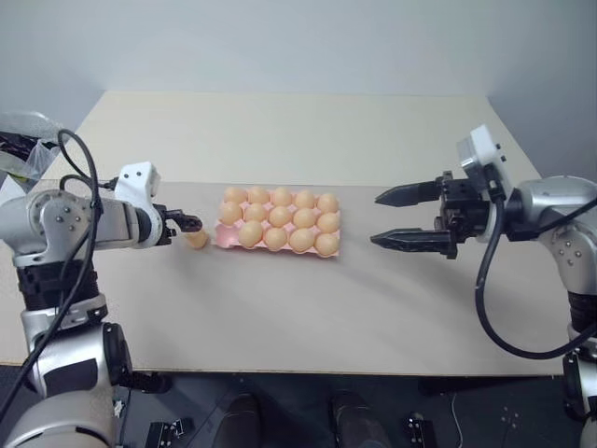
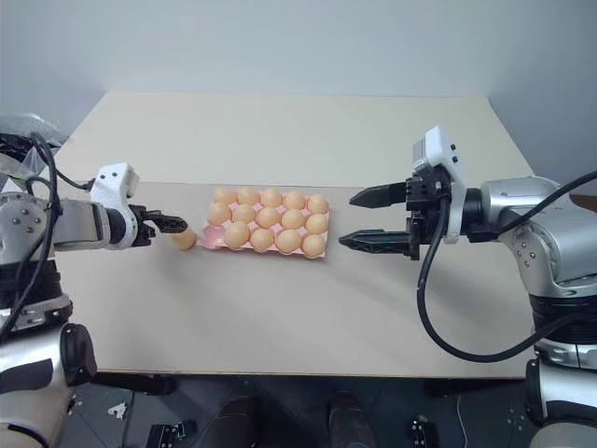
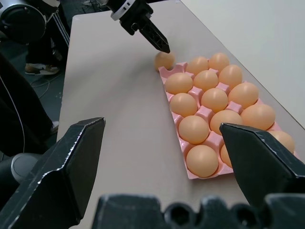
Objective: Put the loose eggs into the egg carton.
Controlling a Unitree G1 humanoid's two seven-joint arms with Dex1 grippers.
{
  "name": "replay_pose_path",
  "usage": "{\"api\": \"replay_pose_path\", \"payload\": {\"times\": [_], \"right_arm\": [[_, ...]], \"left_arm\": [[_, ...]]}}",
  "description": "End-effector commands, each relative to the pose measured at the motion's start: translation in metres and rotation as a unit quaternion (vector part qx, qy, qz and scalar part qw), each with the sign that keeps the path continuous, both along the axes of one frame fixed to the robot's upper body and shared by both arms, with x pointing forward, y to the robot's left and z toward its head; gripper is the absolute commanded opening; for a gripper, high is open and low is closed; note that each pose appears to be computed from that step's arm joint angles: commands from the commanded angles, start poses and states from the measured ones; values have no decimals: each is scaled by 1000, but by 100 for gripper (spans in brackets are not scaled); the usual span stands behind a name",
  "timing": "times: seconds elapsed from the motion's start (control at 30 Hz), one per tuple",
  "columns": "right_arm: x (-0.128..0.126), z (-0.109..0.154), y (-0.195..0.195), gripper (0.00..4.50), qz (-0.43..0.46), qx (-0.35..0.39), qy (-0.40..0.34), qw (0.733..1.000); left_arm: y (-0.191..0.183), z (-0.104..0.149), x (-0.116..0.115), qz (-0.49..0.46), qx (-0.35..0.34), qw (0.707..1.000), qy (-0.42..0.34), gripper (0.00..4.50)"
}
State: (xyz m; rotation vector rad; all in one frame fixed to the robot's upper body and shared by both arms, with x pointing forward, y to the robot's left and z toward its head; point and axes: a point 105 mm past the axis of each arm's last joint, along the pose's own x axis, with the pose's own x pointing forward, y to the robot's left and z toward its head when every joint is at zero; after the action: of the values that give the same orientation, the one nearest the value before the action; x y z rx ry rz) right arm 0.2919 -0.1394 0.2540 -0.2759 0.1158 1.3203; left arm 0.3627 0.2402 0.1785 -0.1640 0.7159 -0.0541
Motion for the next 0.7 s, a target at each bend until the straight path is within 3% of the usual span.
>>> {"api": "replay_pose_path", "payload": {"times": [0.03, 0.47, 0.57, 0.7], "right_arm": [[-5, 11, 3, 450, 14, 2, -17, 1000], [-4, 12, 2, 450, 5, 5, -21, 1000], [-5, 13, 1, 450, 2, 6, -20, 1000], [-5, 12, 0, 450, -3, 7, -19, 1000]], "left_arm": [[-5, 11, 6, 4, 3, 1000, -6, 400], [-5, -17, 9, 24, 9, 999, 46, 400], [-3, -19, 9, 31, 8, 998, 50, 346], [2, -23, 7, 36, 10, 998, 54, 219]]}}
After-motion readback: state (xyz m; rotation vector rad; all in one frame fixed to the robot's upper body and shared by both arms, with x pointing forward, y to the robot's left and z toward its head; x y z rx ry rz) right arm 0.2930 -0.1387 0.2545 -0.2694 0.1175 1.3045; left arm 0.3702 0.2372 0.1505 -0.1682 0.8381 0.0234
